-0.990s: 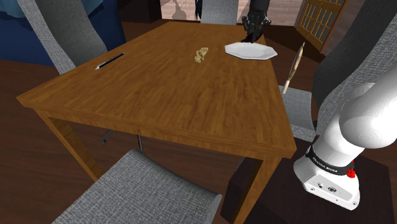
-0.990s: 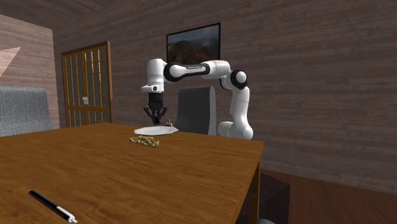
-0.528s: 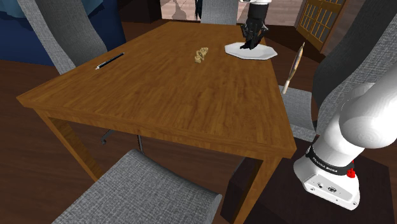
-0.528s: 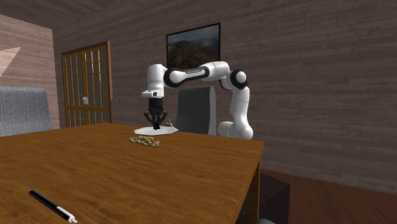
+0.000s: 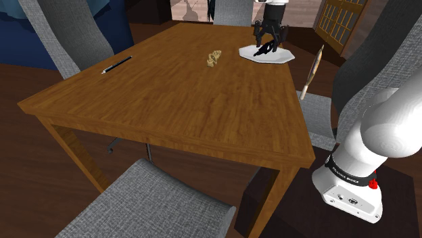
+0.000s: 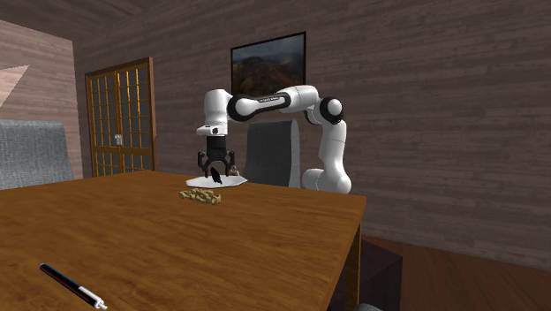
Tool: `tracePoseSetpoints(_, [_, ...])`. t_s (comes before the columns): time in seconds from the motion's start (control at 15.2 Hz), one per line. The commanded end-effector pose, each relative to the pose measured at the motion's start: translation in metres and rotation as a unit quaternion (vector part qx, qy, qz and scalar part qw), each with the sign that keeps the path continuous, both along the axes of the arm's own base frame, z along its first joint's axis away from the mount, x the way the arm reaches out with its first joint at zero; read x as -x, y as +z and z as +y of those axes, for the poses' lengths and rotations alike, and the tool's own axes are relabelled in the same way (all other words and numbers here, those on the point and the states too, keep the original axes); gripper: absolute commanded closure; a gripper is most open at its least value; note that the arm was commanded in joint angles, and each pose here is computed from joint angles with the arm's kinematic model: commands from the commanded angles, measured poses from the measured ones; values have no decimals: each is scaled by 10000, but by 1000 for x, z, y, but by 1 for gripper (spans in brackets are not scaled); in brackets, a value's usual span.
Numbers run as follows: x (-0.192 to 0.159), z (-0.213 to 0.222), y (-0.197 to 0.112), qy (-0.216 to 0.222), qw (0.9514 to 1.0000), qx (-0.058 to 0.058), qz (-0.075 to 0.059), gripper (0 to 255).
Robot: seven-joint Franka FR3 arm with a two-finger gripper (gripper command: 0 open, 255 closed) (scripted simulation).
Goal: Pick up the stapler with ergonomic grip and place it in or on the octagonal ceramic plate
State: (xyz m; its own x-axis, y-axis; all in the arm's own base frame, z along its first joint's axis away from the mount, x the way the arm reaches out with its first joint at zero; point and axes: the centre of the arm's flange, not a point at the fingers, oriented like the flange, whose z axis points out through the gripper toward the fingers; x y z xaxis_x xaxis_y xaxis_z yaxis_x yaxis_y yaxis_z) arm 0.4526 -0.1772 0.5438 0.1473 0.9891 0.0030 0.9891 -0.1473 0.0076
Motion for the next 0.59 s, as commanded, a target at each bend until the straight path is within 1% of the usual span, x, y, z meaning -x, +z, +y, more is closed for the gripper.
tracePoseSetpoints(0.0, [0, 0, 0, 0, 10000, 0, 0, 0])
tracePoseSetpoints(0.13, [0, 0, 0, 0, 10000, 0, 0, 0])
tracePoseSetpoints(0.4, [0, 0, 50, 0, 10000, 0, 0, 0])
tracePoseSetpoints(0.53, [0, 0, 50, 0, 10000, 0, 0, 0])
